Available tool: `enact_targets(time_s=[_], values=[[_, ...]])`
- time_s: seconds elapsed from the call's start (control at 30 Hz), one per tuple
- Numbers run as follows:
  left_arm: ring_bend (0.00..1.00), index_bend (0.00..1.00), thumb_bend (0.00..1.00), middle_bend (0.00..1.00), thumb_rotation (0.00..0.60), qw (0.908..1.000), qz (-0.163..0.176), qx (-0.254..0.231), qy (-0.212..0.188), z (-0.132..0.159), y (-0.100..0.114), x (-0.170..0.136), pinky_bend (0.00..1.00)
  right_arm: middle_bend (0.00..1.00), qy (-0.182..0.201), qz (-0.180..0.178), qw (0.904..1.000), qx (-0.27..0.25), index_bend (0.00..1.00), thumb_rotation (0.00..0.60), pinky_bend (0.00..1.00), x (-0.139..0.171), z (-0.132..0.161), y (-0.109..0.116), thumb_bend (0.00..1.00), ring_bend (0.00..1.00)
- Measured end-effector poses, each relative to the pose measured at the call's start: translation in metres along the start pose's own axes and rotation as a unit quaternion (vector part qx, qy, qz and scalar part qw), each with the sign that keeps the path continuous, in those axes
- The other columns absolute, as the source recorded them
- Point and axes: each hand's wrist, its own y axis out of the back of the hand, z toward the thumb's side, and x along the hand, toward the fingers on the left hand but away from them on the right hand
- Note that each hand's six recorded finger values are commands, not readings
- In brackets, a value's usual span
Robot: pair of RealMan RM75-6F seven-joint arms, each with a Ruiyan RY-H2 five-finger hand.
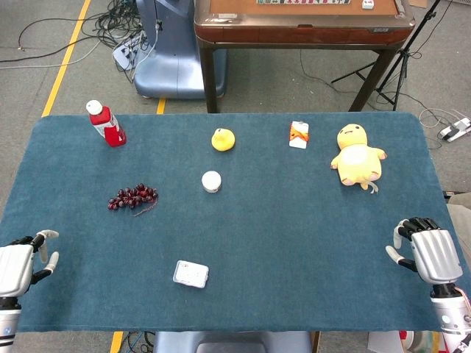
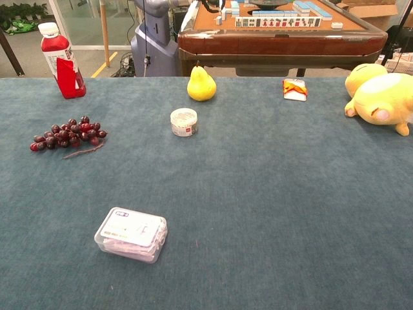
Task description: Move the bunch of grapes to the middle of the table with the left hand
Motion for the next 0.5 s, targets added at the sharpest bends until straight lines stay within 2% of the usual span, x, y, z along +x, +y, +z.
enact_targets(time_s=[0.13,0.27,0.5], values=[[0.49,0.36,0.38,0.64,0.600,0.9999,-0.005,0.009,-0.002,0.0013,-0.0021,0.0015,0.56,0.56,0.001,0.002,1.0000,0.000,0.70,0.600,0.43,0.0013,0.0007,0.0009,0.14,0.41],[0.51,0.37,0.38,0.56,0.600,1.0000,-0.002,0.003,-0.003,0.0024,-0.0021,0.0024,0.56,0.56,0.002,-0.002,1.0000,-0.002,0.69,0.600,0.43,0.0035,0.0010,0.0026,0.14,0.41],[0.40,0.36,0.38,0.43,0.600,0.9996,0.008,-0.014,-0.022,0.0102,-0.0003,0.0062,0.56,0.56,-0.001,-0.008,0.9999,-0.006,0.67,0.600,0.43,0.0086,-0.0006,0.0059,0.14,0.41]])
